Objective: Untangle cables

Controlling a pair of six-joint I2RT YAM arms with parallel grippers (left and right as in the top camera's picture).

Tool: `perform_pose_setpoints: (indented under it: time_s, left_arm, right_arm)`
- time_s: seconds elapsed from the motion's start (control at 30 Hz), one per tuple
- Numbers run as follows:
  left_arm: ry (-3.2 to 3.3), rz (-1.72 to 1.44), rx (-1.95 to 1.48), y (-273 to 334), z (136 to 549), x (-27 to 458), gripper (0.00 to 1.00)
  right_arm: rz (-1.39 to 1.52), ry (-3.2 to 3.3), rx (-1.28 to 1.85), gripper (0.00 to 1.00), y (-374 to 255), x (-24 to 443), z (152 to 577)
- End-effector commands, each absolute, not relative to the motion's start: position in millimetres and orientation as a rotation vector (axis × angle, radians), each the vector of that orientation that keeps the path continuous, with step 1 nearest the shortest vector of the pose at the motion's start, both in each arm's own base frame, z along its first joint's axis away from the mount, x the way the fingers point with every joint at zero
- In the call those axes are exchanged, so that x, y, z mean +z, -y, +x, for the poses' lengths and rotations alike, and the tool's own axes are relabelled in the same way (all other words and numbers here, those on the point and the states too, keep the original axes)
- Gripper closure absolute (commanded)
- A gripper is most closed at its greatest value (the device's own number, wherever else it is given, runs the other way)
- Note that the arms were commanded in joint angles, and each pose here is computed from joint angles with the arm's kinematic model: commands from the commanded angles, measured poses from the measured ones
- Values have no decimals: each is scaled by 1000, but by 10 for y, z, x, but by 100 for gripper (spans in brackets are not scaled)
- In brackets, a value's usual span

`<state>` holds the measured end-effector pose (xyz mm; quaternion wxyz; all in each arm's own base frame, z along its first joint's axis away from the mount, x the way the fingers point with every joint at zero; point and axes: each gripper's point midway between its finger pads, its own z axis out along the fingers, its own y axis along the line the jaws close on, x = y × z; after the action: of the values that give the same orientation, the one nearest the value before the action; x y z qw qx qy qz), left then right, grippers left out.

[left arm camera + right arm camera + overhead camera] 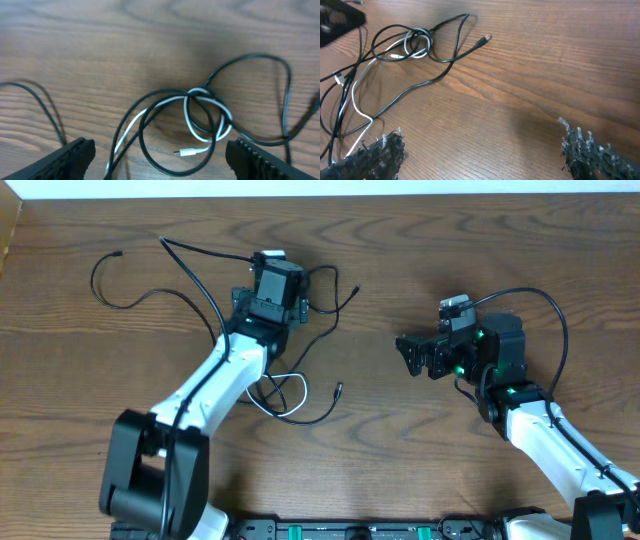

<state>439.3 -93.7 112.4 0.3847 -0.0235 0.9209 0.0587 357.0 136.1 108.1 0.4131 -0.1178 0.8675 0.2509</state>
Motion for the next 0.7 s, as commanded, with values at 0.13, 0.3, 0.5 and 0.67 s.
perform_pose_setpoints:
  time_s: [0.13,0.3,0.5,0.67]
  left_arm:
    - [-2447,-92,47,864,4458,734,12]
    - [-2465,42,-55,1042,4483,648,12]
    - [-2489,44,-51,1046,4482,512,12]
    - [-2508,46,-44,1046,4484,390,12]
  right_arm:
    - [-316,-2185,629,1,-1389,1052,3552]
    - [-315,-2185,629,1,-1389,1053,3553]
    - [-315,-2186,630,1,-1389,1052,3551]
    - [-315,-2187,630,1,-1389,1049,3549]
